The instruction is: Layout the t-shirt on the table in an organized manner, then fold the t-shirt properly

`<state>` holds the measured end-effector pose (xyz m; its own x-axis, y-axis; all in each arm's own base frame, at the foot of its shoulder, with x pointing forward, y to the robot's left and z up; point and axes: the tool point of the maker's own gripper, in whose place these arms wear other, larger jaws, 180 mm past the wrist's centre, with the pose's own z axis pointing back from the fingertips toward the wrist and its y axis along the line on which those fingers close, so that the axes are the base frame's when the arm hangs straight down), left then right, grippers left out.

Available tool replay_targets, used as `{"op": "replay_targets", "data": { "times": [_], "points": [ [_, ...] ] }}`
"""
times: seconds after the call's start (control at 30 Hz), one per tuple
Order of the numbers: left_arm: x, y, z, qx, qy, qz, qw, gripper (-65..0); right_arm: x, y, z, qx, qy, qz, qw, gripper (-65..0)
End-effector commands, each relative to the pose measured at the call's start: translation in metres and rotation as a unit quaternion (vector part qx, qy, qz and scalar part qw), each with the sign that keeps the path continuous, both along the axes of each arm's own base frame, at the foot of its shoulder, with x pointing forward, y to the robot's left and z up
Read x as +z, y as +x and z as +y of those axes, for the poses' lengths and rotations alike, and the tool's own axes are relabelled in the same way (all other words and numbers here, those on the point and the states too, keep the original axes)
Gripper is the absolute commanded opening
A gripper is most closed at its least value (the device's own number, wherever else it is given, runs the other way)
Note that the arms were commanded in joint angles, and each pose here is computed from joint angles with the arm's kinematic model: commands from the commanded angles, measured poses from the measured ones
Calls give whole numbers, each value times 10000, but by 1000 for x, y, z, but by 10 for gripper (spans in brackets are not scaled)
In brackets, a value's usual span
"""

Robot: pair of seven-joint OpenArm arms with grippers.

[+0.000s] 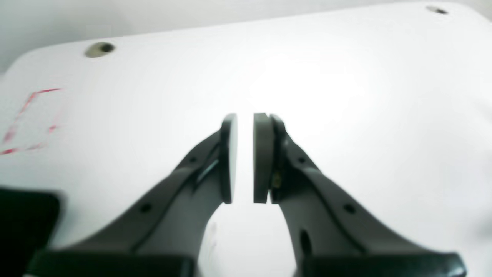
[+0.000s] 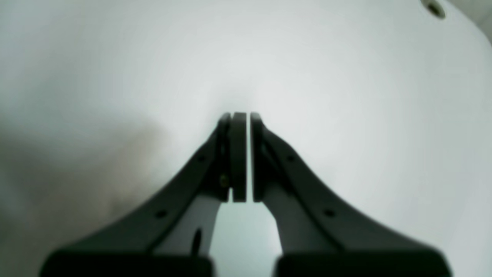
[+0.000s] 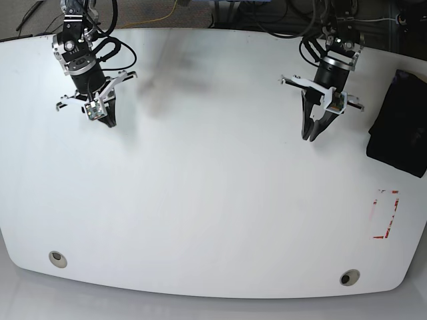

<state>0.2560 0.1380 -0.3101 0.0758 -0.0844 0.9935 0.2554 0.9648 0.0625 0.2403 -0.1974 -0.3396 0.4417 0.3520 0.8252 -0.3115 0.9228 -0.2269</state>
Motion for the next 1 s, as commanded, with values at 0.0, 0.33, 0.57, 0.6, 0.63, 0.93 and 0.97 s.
{"op": "replay_targets", "data": {
  "times": [0.0, 0.33, 0.57, 0.6, 0.63, 0.93, 0.97],
  "points": [
    [11, -14, 1, -3, -35, -127, 9999, -589, 13, -7, 4, 64, 36, -173, 9998, -631],
    [-14, -87, 6, 146, -3, 773, 9969, -590, -13, -68, -17, -528, 63, 513, 9973, -631],
    [-29, -128, 19, 520, 24, 1328, 9898, -631, -33, -115, -17, -589, 57, 1150, 9916, -631],
    [-30, -132, 19, 549, 22, 1377, 9890, -632, -35, -120, -17, -591, 61, 1209, 9909, -631],
    [-32, -137, 19, 570, 15, 1446, 9878, -632, -37, -125, -17, -586, 61, 1287, 9899, -631],
    [-47, -190, 18, 637, 3, 2191, 9736, -633, -53, -189, -8, -783, 204, 2072, 9750, -631],
    [-48, -194, 18, 639, 5, 2258, 9721, -633, -54, -194, -7, -790, 204, 2132, 9736, -631]
  ]
}}
